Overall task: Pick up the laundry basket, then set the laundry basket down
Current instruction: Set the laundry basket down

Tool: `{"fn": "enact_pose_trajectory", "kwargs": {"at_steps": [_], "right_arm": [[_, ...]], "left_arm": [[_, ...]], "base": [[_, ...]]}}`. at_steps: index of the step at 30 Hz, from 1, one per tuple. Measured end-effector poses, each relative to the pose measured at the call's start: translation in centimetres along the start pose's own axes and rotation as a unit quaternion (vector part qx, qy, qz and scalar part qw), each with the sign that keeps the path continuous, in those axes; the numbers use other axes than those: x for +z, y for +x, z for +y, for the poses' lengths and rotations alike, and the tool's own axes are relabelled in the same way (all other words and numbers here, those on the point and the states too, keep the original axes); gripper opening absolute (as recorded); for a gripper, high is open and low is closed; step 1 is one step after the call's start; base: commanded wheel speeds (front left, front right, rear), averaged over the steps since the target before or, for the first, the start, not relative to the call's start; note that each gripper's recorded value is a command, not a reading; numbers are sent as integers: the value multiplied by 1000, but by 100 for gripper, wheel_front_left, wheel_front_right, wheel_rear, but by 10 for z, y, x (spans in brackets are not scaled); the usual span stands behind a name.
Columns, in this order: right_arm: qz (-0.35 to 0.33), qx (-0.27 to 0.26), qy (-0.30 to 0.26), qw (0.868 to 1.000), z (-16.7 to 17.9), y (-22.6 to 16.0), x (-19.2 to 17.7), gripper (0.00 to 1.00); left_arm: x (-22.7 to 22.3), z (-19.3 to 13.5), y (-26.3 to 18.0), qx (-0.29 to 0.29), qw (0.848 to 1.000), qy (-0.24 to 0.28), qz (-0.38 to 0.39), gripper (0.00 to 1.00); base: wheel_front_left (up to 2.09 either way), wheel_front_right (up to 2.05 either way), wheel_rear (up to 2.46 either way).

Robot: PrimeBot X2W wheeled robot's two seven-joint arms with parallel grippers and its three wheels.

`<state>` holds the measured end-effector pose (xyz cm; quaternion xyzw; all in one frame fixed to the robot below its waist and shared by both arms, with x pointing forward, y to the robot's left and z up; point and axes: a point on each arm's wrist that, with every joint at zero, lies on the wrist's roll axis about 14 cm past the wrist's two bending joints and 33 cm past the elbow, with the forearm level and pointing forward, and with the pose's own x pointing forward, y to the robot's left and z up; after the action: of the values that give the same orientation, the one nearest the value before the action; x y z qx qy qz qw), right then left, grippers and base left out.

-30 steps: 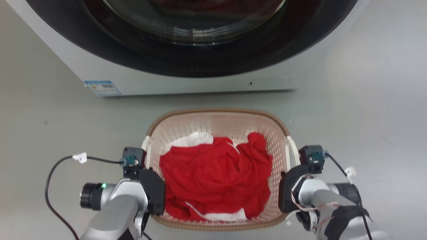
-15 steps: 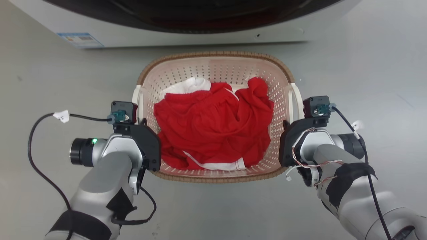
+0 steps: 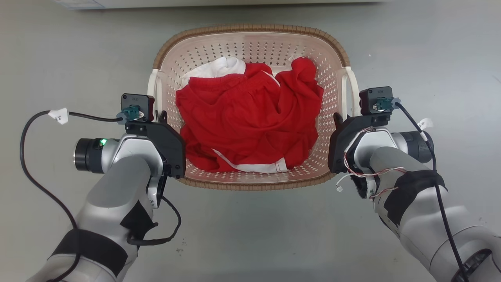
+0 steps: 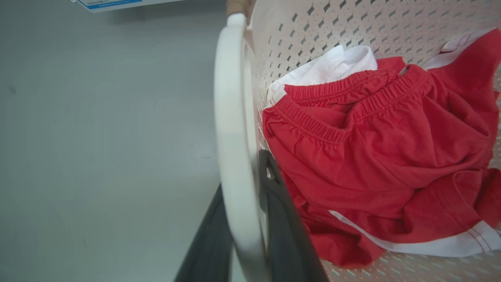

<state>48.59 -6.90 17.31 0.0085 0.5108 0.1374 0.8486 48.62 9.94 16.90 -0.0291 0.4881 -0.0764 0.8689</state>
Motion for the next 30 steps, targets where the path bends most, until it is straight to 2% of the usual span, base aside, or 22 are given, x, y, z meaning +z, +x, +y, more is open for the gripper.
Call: {"fn": "enact_pose_trajectory", "kwargs": {"at_steps": [5,6,7,8,9,10,11,30], "right_arm": [[-2,2,-2,1000,0,6,-1,0],[-6,2,-2,1000,0,6,1,13],[-10,1,-2,1000,0,7,3,36],[-13,0,-3,1000,-1,7,4,67],[-17,0,-6,1000,-1,8,6,67],[-22,1,-8,1000,0,8,8,100],[-27,3,-8,1000,2,9,10,100],[-65,-9,-19,998,-3,1,29,100]], "left_arm": [[-2,3,5,3,1000,1,-1,0],[-1,3,6,4,1000,1,-3,0],[1,3,6,4,1000,1,-7,24],[3,3,7,4,1000,2,-11,46],[4,4,8,6,1000,3,-12,46],[5,3,9,6,1000,4,-13,81],[5,1,9,5,1000,5,-14,100],[16,-2,3,6,999,12,-34,100]], "base": [[0,0,0],[0,0,0],[0,0,0],[0,0,0],[0,0,0],[0,0,0],[0,0,0],[0,0,0]]}}
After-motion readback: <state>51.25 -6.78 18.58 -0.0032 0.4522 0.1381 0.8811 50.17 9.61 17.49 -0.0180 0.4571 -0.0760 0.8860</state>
